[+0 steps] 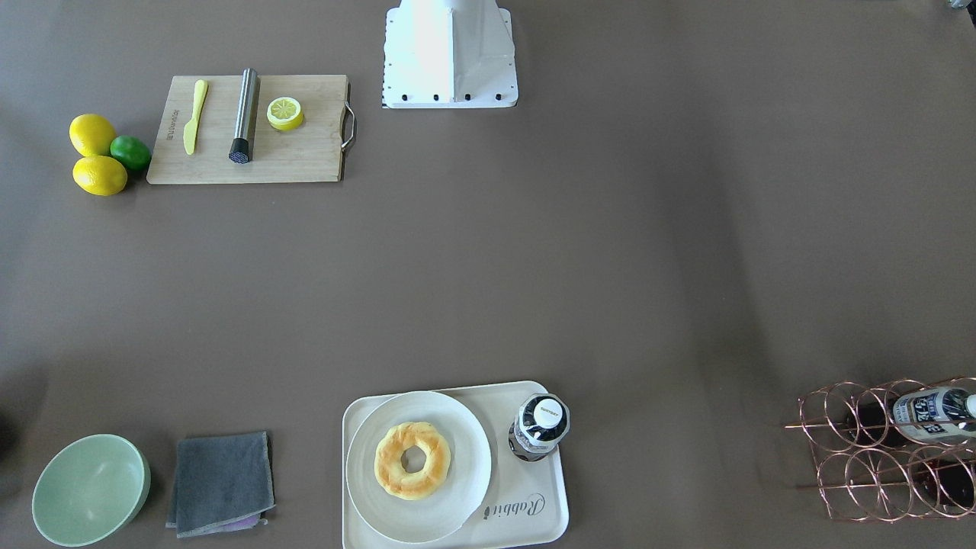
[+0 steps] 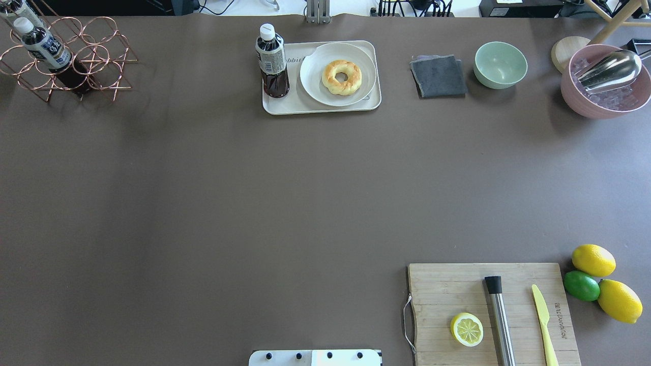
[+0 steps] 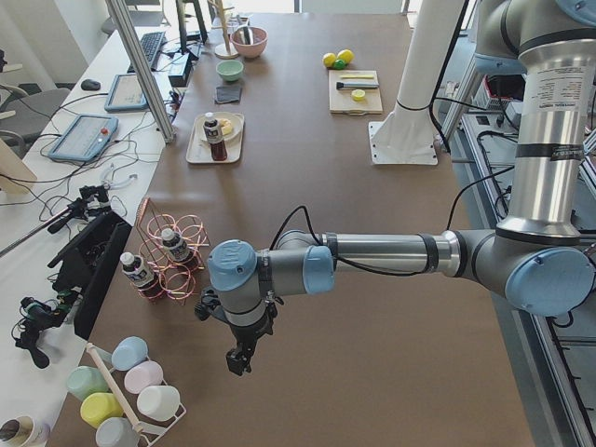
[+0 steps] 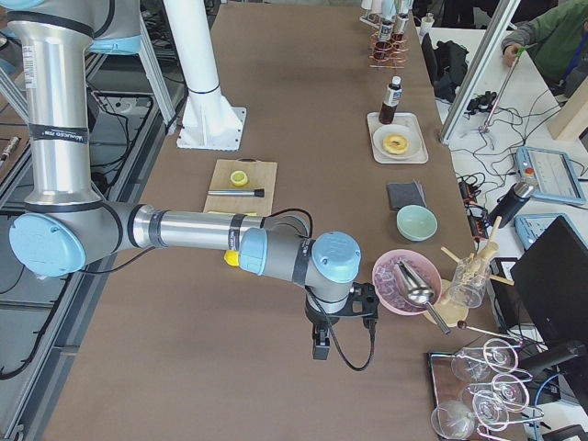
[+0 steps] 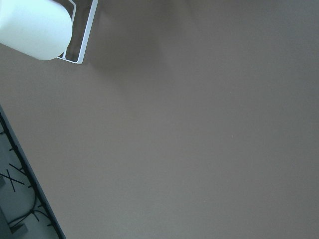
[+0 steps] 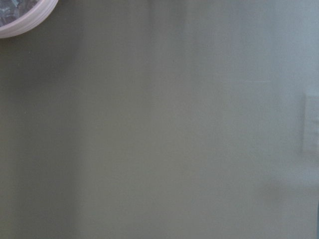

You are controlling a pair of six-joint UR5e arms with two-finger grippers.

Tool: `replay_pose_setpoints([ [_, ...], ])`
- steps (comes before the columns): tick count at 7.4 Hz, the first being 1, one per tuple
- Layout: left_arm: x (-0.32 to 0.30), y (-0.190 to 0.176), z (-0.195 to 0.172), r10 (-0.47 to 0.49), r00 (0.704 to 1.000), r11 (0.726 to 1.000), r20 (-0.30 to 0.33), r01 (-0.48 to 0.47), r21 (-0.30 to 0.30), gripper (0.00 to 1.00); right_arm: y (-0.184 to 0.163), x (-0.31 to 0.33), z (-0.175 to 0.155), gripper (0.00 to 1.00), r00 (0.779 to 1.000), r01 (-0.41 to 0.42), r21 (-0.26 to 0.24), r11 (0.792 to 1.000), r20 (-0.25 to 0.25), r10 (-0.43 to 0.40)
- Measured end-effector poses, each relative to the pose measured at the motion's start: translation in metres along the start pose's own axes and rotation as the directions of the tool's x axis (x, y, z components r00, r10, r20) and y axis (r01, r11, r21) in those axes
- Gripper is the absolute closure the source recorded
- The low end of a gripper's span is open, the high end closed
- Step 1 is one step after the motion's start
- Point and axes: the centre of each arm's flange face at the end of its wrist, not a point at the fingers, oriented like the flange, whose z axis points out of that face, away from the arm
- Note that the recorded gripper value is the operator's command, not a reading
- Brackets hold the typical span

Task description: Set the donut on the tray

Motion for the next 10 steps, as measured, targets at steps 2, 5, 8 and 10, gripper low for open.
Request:
replay_pose_setpoints([
  [2,0.003,-0.002,-0.002,0.001,1.000,1.000,-0.019,0.000,0.015,0.01,0.000,-0.003,0.004,0.00,1.000,0.005,-0.008,1.000,0.003,-0.005],
  [5,0.013,-0.006,-0.001,-0.138,0.984,0.989,-0.113,0.144,0.046,0.01,-0.001,-0.007,0.007,0.00,1.000,0.013,-0.014,1.000,0.005,-0.013],
  [8,0.014,-0.005,0.000,-0.180,0.976,0.981,-0.121,0.186,0.045,0.01,-0.001,-0.008,0.008,0.00,1.000,0.015,-0.014,1.000,0.005,-0.015],
  [10,0.014,-0.005,0.000,-0.181,0.976,0.981,-0.121,0.188,0.045,0.01,-0.002,-0.009,0.007,0.00,1.000,0.021,-0.009,1.000,0.004,-0.021],
])
